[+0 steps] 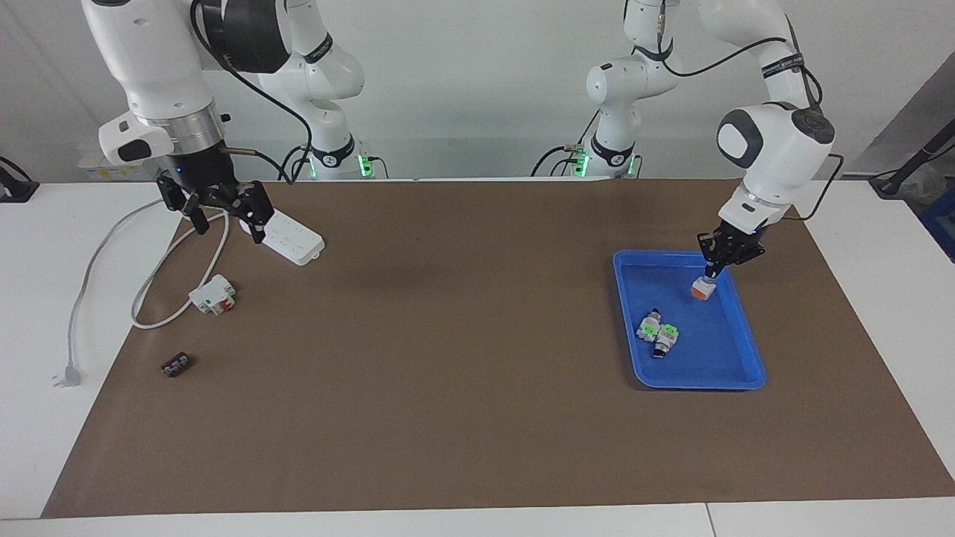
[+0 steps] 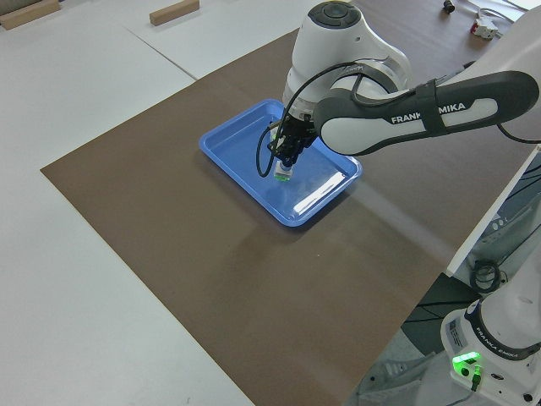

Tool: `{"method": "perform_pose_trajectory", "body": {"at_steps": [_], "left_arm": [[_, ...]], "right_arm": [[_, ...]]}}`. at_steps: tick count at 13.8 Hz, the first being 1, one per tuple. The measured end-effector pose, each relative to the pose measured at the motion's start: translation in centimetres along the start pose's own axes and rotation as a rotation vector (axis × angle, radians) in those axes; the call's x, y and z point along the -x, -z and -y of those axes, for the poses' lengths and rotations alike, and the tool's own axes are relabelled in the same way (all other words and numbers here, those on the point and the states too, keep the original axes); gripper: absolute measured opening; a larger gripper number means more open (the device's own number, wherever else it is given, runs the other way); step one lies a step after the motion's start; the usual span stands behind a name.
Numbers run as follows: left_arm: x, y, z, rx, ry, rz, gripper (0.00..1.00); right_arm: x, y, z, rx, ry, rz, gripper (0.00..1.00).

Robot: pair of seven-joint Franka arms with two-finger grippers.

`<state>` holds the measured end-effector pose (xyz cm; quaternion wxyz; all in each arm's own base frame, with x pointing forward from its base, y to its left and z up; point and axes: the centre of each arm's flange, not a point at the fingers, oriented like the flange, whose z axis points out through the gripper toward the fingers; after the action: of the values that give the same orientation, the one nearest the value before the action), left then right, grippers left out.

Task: Turn and place switch with both arms
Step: 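Open the left gripper and withdraw it from the blue tray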

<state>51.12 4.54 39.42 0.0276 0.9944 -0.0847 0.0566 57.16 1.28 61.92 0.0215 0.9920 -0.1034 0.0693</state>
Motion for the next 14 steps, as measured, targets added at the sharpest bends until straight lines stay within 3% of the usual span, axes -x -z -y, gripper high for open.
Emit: {"method": "perform_pose_trajectory", "body": {"at_steps": [5, 8, 11, 14], "left_arm": [[-1.6, 3.4, -0.4, 0.036, 0.032, 0.079, 0.77], [-3.1, 7.4, -0.5, 0.04, 0.035, 0.111, 0.85], [-3.8, 12.2, -0.7, -0.019, 0.0, 0.17, 0.87], [-3.9, 17.5, -1.7, -0.018, -0.009, 0.217, 0.92]], "right_arm": [[1.4, -0.2, 0.9, 0.023, 0.025, 0.096, 0.99], [2.0, -0.6, 0.9, 0.031, 0.028, 0.127, 0.99], [3.1, -0.9, 1.2, 0.033, 0.037, 0.142, 0.99], [3.9, -0.8, 1.3, 0.034, 0.042, 0.144, 0.99]]}}
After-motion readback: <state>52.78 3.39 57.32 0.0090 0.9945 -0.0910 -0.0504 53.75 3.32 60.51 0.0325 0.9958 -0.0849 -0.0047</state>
